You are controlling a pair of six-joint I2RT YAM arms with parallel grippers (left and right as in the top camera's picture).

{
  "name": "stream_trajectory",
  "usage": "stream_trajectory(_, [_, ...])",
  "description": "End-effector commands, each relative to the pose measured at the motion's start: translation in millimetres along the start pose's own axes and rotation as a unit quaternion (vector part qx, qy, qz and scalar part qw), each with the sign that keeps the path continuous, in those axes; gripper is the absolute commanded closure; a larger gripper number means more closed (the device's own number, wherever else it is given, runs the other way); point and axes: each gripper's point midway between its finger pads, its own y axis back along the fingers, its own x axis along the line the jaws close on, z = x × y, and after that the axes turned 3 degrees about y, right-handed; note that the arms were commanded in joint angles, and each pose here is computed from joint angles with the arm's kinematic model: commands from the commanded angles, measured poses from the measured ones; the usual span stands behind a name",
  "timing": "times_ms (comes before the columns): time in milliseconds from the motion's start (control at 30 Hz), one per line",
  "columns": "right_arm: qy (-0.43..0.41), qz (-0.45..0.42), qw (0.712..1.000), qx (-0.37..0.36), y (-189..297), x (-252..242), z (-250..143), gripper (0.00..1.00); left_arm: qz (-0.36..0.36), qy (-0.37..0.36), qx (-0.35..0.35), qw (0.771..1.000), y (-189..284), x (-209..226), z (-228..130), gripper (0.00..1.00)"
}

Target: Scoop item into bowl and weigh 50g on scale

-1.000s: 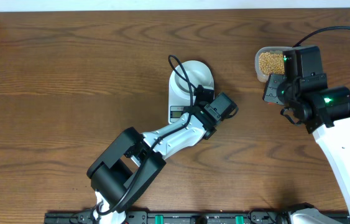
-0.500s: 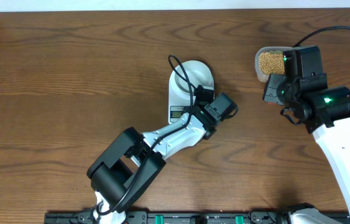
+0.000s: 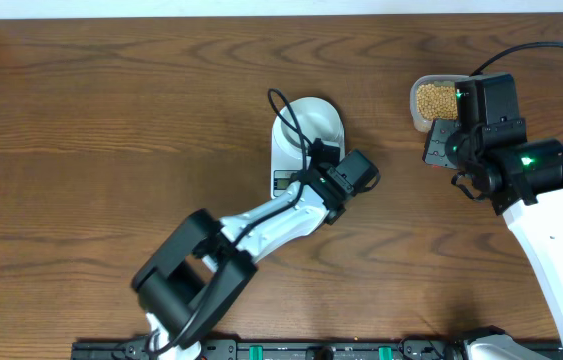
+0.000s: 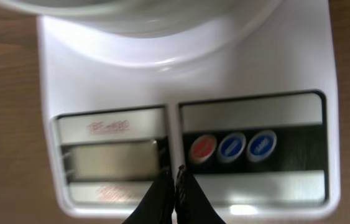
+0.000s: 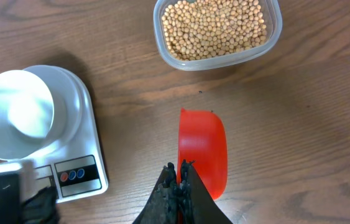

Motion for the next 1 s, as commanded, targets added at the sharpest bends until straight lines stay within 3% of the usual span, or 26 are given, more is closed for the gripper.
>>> stream_trajectory(0, [0.003,-0.002,1.0,-0.019,9,-2,9,0.99,-0.015,0.019,-0.026,0.999,36,11,19,0.92])
stream_trajectory(200, [0.002,-0.02,0.999,-0.029,10,-8,14,0.99,-0.024,0.026,-0.037,0.999,67,24,25,0.93])
stream_trajectory(500, [0.018,-0.021,0.999,-0.036,10,-8,17,0.99,-0.026,0.033,-0.04,0.998,70,24,27,0.93])
stream_trajectory(967, [0.012,-0.011,0.998,-0.066,11,-3,32,0.99,-0.006,0.042,0.004,0.999,13,5,2,0.93])
